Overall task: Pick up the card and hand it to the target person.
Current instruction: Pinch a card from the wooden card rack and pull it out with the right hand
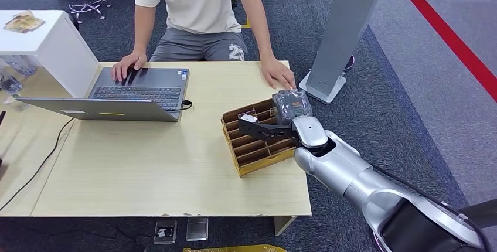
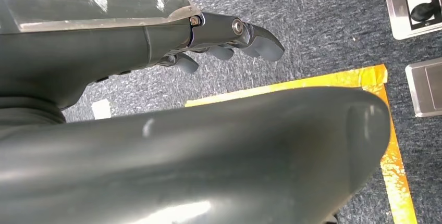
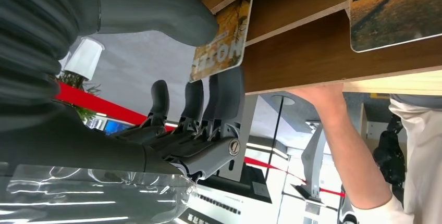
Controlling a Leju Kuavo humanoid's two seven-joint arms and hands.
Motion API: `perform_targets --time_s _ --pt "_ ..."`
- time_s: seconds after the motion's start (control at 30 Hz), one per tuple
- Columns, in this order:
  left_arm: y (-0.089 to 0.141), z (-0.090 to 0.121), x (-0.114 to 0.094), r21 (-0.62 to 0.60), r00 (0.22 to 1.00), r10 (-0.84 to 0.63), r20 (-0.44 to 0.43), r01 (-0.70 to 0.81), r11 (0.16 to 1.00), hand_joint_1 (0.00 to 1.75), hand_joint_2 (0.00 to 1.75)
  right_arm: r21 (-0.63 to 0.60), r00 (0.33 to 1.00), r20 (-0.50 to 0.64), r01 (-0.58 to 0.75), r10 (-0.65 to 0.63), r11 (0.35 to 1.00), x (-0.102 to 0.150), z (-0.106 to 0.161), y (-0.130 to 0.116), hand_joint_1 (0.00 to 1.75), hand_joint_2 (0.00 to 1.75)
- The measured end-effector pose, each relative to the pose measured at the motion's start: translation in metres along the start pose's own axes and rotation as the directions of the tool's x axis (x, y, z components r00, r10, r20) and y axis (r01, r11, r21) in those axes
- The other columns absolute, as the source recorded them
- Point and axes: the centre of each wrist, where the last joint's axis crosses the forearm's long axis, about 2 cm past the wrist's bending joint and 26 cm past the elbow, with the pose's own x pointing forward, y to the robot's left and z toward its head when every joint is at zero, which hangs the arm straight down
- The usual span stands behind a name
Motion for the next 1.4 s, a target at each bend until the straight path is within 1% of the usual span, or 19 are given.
perform_targets --time_s 0.1,0.3,0.57,0.7,1.1,1.2,1.27,1.33,1.4 --pt "0.0 0.0 0.0 0.001 1.0 0.001 0.001 -0.001 1.0 0.0 0.0 0.0 1.0 0.0 -0.003 0.003 1.0 0.001 0.0 0.0 1.26 1.75" --pt "0.0 0.0 0.0 0.005 1.0 0.001 0.005 -0.001 1.0 0.0 0.0 -0.002 1.0 0.007 -0.007 0.007 1.0 0.003 0.0 0.001 1.33 1.75" --pt "0.0 0.0 0.0 0.005 1.0 0.003 0.005 -0.004 1.0 0.0 0.0 -0.001 1.0 0.014 0.0 0.0 1.0 0.005 -0.001 0.001 1.37 1.75" --pt "0.0 0.0 -0.001 0.001 1.0 0.013 0.007 -0.013 1.0 0.0 0.0 0.002 1.0 0.012 0.005 -0.005 1.0 0.004 -0.001 0.001 1.47 1.75" --pt "0.0 0.0 -0.004 -0.007 1.0 0.006 0.008 -0.006 1.0 0.0 0.0 0.017 0.999 0.014 0.036 -0.036 0.999 0.005 -0.002 -0.003 1.47 1.75" --pt "0.001 0.001 -0.005 -0.001 1.0 0.01 0.004 -0.01 1.0 0.0 0.0 0.015 0.999 0.013 0.045 -0.046 0.999 0.007 -0.003 -0.011 1.47 1.75" --pt "0.001 0.001 -0.006 0.0 1.0 0.012 0.002 -0.012 1.0 0.0 0.0 0.008 0.999 0.009 0.051 -0.051 0.999 0.007 -0.004 -0.021 1.47 1.75" --pt "0.001 0.001 -0.008 0.001 1.0 0.014 -0.001 -0.014 1.0 0.0 0.0 -0.003 0.998 0.002 0.058 -0.058 0.998 0.007 -0.006 -0.034 1.47 1.75" --pt "0.002 0.001 -0.01 0.003 1.0 0.017 -0.005 -0.017 1.0 0.0 0.0 -0.022 0.997 -0.002 0.071 -0.071 0.997 0.007 -0.007 -0.055 1.47 1.75"
